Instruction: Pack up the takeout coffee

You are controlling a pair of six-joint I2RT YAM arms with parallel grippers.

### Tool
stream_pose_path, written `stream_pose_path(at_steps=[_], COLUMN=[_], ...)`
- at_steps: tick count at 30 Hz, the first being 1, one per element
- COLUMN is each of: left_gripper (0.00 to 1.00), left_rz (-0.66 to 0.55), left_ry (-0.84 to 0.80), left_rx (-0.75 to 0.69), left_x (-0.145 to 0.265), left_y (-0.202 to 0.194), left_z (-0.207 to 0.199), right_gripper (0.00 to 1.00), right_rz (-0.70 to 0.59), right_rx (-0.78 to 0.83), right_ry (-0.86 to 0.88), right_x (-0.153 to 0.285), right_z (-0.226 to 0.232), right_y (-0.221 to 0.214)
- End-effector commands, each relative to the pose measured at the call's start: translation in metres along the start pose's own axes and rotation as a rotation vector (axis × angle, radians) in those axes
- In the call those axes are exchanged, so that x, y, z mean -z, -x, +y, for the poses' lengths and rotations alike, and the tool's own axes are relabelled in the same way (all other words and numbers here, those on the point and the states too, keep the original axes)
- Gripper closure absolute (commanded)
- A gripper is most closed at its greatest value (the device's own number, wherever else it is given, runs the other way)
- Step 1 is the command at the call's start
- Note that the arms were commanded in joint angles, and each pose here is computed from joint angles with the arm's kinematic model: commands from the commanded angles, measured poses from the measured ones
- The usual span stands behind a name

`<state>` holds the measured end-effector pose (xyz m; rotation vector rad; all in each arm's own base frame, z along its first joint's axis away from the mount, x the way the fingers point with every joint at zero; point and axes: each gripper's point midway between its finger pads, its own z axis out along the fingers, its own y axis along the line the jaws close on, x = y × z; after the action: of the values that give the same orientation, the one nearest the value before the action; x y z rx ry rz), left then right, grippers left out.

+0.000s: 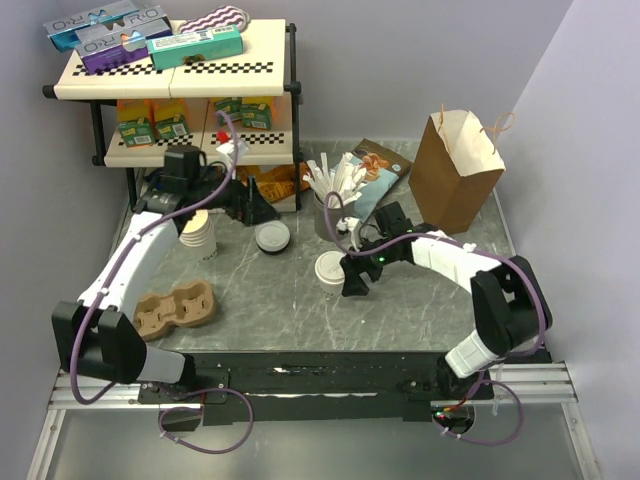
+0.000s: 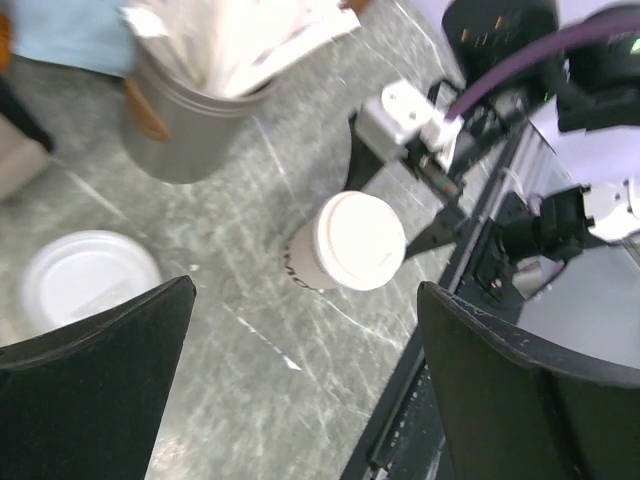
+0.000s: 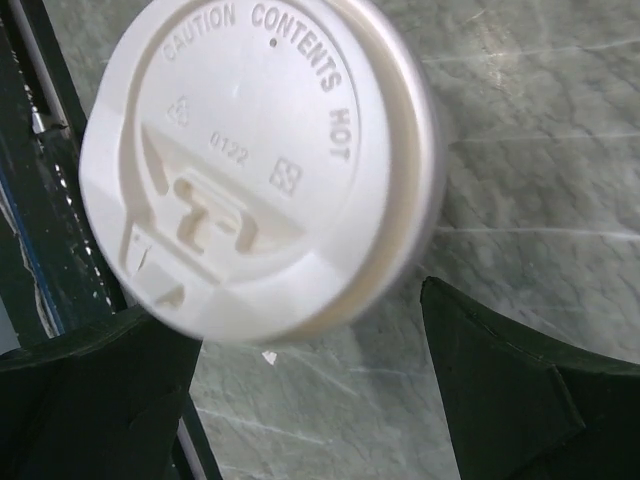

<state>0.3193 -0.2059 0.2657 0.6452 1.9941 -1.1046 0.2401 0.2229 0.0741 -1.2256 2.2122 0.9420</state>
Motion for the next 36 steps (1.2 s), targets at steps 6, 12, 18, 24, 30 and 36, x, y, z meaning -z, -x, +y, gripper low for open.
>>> stream_pose_path(at_steps=[6,12,18,24,30,36], left_gripper=[0.01,0.01,0.01,0.01,0.00,0.01], left_rz=[-0.072,-0.080,-0.086,-0.063,0.004,0.214], left_ry=[0.069,0.092,0.109,0.154,0.235,0.296], left_rx=[-0.037,-0.029,-0.024,-0.028,-0.103,-0.303], left_x=[0.034,0.042,0.048,0.054,0.070,0.105], left_y=[0.012,0.009,0.009,0.008,-0.005,-0.044], left_z=[0.005,0.010,0.013,0.018,0.020,0.013], right_gripper=[0.12,0.13,0.13,0.14,0.13,0.05], right_rz=[-0.005,-0.026,-0.050,-0.081,-0.095,-0.072], right_rx=[0.040,0.049,0.023,0.032,0.020,0.014], right_ry=[0.014,0.007,-0.033,-0.059,-0.055,-0.080], right_x=[-0.019,-0.036,-0.052,-0.069,-0.083,-0.067], right_z=[-0.001,-0.002,-0.018,-0.027,-0.030,-0.022], right_y=[0.037,0.058,0.080,0.108,0.122,0.108])
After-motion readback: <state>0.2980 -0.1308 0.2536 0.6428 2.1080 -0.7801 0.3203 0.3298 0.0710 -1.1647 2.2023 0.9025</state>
